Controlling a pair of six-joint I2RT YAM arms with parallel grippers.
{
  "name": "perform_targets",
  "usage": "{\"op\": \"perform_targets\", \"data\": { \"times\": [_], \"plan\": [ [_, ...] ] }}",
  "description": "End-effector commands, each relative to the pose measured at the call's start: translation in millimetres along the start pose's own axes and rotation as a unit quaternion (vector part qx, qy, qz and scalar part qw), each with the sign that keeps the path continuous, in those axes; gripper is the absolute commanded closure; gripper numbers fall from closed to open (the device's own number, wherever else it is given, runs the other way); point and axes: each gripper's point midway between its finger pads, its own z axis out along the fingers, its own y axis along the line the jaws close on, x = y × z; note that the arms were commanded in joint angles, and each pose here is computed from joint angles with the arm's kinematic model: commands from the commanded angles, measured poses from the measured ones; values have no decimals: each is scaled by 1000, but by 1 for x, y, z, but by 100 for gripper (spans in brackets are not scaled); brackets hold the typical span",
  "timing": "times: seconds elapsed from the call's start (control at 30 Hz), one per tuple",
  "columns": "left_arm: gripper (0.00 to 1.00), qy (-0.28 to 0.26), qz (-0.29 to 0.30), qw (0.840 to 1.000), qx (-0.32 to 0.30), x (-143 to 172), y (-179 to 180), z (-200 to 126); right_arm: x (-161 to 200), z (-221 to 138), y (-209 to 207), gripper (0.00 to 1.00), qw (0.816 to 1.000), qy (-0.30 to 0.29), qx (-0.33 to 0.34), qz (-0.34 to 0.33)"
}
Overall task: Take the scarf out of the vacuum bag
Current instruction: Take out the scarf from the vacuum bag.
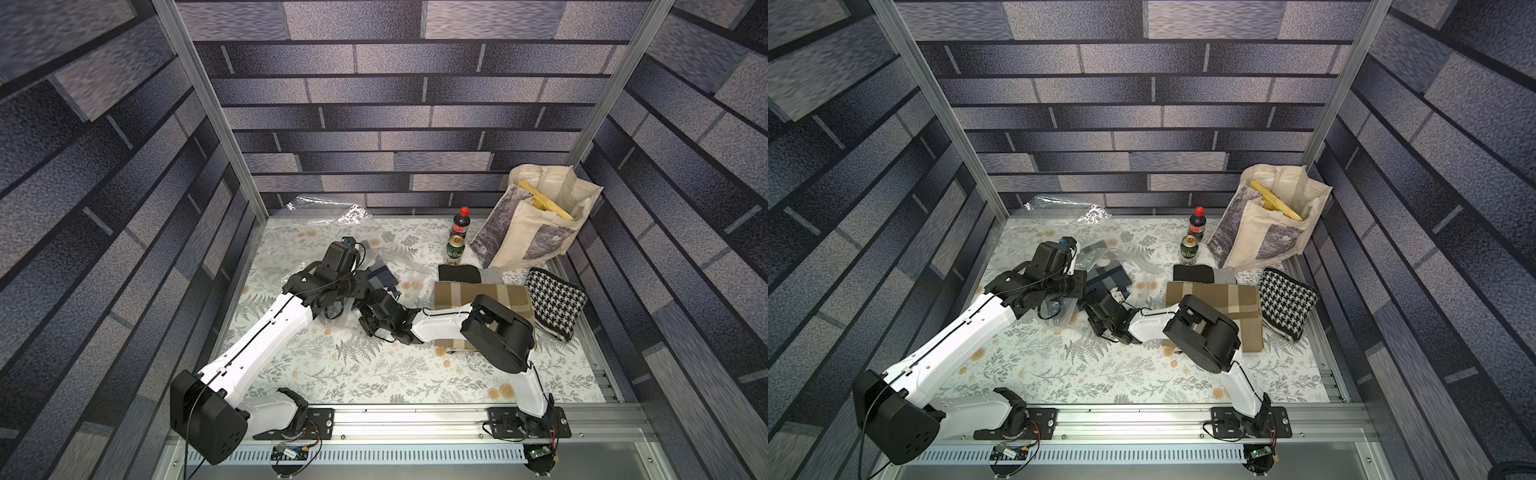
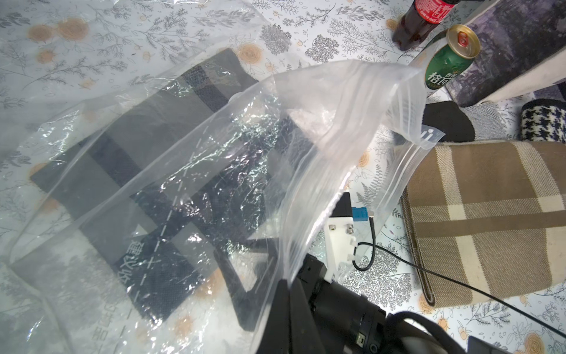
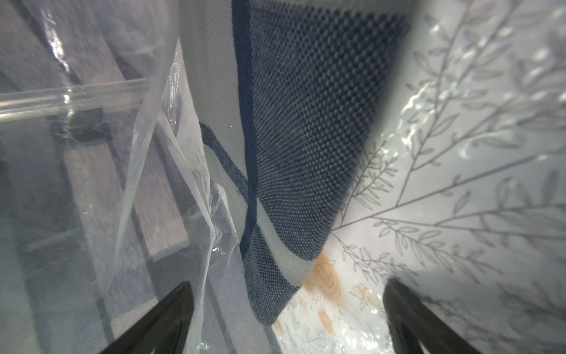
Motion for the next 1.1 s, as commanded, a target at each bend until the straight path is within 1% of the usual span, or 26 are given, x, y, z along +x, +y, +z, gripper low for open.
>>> {"op": "perform_targets", "data": {
  "times": [0.0, 0.37, 0.57, 0.7, 0.8, 0.87, 0.97, 1.07],
  "plan": [
    [96, -18, 18, 999, 23, -3, -10, -10, 2, 8, -20, 2, 999, -5, 34, 5],
    [96, -17, 21, 999, 30, 0, -11, -16, 2, 31, -21, 1, 999, -9, 40, 10],
    [96, -16, 23, 999, 29, 1, -11, -16, -8, 40, -27, 1, 998, -23, 53, 8],
    [96, -16, 23, 999, 27, 2, -10, -16, -16, 44, -35, 9, 998, -29, 63, 8],
    [96, -16, 24, 999, 25, 3, -9, -15, -20, 46, -40, 22, 997, -31, 66, 8],
    [96, -15, 24, 999, 25, 3, -9, -15, -21, 47, -42, 26, 997, -32, 67, 11],
    [96, -15, 24, 999, 25, 3, -9, -14, -22, 50, -46, 37, 997, -30, 70, 13],
    [96, -14, 24, 999, 25, 4, -9, -14, -22, 55, -50, 43, 997, -28, 72, 15]
  ]
}}
